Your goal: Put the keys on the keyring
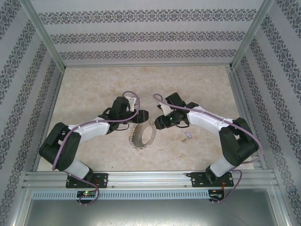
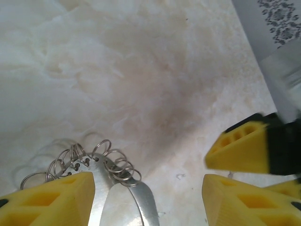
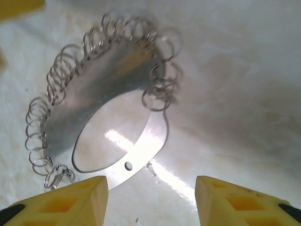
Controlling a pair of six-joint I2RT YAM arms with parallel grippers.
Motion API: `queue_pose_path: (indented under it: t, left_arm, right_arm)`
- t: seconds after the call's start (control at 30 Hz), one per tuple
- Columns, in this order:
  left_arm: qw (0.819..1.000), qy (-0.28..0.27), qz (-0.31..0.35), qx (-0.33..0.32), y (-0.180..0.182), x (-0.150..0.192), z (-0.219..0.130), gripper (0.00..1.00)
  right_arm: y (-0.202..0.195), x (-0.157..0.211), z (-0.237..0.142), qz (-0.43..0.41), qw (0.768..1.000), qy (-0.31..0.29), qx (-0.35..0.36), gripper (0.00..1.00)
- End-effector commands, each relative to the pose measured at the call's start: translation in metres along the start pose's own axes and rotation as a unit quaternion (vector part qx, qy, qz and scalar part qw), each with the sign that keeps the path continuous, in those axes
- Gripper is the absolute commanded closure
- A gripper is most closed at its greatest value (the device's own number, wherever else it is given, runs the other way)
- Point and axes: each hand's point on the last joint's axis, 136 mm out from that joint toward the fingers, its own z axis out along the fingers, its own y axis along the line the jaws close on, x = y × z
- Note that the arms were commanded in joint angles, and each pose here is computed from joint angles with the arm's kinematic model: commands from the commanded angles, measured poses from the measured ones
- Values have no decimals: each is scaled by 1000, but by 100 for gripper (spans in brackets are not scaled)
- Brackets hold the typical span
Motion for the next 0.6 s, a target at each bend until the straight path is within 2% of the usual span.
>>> queue_pose_path:
  t: [0.0, 0.17, 0.57]
  left_arm:
    - [1000, 17, 17, -19, 9, 13, -8, 38]
    - [999, -3, 13, -41, 16, 10, -13, 38]
    - [992, -70, 1, -102, 34, -10, -35, 37]
  right_arm:
    - [-10, 8, 11, -18, 998, 34, 48, 47]
    - [-19, 4, 20, -54, 992, 51, 100, 41]
    - [-23, -11, 48, -78, 987, 85, 109, 40]
